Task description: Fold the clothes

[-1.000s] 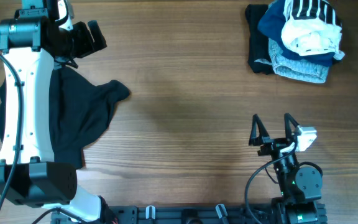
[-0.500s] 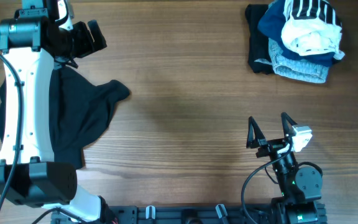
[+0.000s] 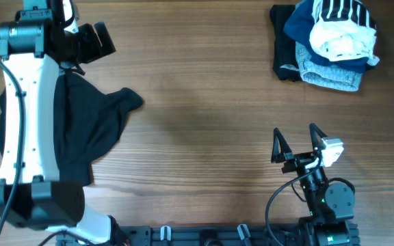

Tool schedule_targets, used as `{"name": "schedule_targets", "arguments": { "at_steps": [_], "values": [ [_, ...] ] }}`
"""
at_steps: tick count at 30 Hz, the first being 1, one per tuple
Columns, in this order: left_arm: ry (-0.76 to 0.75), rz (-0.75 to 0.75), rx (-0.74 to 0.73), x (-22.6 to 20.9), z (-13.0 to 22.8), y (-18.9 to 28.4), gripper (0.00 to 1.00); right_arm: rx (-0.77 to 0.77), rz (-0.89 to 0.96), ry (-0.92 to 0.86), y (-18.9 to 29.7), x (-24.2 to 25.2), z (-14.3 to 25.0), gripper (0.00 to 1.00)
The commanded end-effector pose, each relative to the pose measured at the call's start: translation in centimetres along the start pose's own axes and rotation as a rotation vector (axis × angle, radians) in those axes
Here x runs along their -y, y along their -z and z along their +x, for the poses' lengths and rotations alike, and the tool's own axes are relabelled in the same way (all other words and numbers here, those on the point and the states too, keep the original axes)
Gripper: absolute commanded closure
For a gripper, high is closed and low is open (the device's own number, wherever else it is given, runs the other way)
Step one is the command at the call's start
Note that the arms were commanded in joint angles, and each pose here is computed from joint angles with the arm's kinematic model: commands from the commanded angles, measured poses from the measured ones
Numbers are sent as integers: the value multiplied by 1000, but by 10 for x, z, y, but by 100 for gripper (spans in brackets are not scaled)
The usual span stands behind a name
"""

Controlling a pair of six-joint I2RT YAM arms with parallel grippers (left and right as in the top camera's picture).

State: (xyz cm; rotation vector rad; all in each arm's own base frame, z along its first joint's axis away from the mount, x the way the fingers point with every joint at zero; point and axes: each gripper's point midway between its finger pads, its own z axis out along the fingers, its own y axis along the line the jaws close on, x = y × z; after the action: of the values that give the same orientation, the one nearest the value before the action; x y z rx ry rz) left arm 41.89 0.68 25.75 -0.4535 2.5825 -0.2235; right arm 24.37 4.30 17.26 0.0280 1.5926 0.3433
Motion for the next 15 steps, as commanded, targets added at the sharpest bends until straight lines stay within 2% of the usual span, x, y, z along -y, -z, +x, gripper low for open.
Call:
{"name": "schedule_targets", "arguments": {
  "at_steps": [1,6,11,15],
  "values": [
    [-64,79,216,18,-13,51,0,9,-17,18,0,-3,-2,0],
    [-128,194,407,21,15,70,0,9,-17,18,0,-3,-2,0],
    [-161,269,602,6,67,73,0,9,-17,18,0,-3,-2,0],
    [-172,293,685,-8,105,69,0,9,-16,18,0,-3,-2,0]
  ]
}}
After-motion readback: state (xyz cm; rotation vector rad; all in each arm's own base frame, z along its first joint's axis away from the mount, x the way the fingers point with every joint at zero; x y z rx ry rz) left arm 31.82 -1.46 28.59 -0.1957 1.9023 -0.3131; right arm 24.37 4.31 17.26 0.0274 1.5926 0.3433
